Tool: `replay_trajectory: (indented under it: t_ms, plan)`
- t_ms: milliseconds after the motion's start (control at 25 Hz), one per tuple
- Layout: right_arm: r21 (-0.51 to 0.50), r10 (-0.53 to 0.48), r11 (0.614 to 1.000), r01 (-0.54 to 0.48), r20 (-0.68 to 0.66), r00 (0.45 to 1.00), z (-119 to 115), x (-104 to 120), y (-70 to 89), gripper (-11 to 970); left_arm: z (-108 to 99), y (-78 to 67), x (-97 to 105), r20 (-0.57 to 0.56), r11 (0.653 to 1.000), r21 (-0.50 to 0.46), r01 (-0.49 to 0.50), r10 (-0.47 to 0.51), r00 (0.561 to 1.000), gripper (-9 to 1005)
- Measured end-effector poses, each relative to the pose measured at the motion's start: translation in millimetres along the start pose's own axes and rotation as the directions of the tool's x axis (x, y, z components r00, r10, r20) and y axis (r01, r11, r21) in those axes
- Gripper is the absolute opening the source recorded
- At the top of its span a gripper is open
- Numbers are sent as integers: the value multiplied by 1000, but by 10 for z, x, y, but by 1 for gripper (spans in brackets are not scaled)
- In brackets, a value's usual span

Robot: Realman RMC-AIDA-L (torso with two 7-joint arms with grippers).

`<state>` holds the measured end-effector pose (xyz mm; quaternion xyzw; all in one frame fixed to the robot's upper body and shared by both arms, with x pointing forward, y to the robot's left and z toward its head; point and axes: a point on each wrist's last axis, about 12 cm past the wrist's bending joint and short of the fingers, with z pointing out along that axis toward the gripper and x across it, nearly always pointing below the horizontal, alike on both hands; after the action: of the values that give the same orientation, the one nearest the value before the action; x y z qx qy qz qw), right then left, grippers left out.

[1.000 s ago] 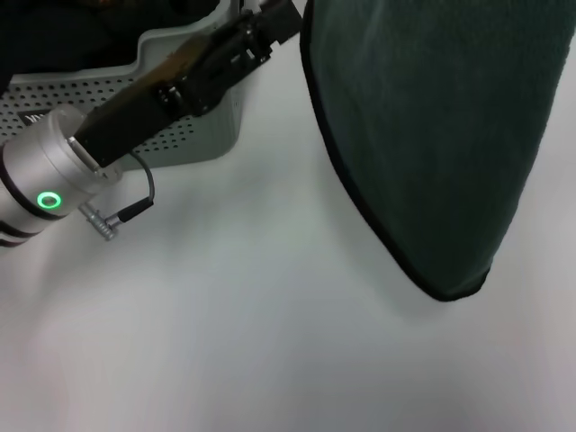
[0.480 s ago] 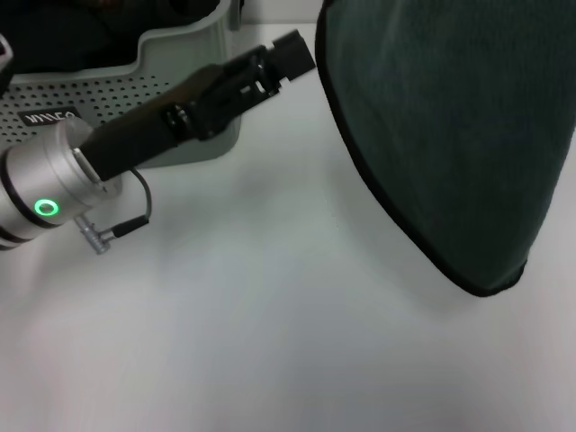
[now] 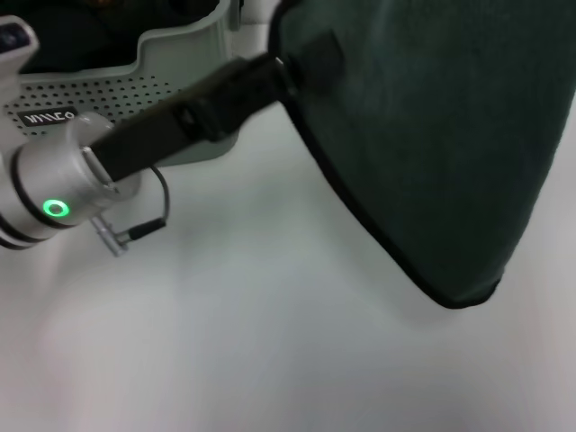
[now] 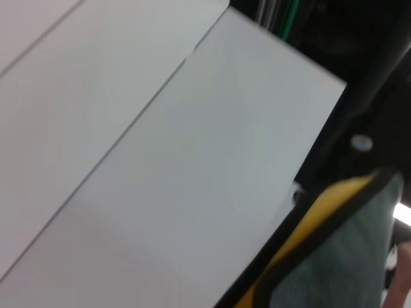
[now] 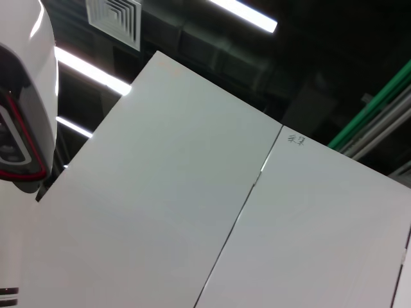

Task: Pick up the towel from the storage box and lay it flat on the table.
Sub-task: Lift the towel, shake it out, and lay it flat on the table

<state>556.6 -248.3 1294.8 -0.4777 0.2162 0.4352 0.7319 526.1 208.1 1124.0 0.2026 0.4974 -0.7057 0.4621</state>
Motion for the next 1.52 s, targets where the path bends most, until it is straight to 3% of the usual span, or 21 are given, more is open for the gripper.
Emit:
replay_trajectory:
  t_ms: [160, 760, 1080, 1200, 1400, 1520]
  plan:
    - [18, -1, 1000, 1, -3, 1000, -63, -16, 36, 16, -70, -58, -55, 65, 1000, 20, -20, 19, 998, 442]
    - [24, -5, 1000, 5, 4, 1000, -77, -32, 44, 17, -70, -64, -15, 54, 1000, 20, -17, 15, 998, 337]
    - [54, 24, 998, -24, -3, 1000, -144, 17, 76, 17, -229, -38, 19, 129, 996, -88, -15, 26, 991, 123]
    - [81, 64, 995, -63, -6, 998, -189, 92, 112, 17, -286, -46, 61, 153, 993, -118, -27, 45, 987, 32]
    - [152, 198, 969, -196, 4, 980, -293, 293, 206, 17, -353, -62, 100, 148, 988, -145, -50, 72, 986, 24]
    - [209, 287, 937, -280, -5, 958, -404, 383, 266, 18, -441, -116, 21, 105, 988, -126, -90, 103, 989, 19]
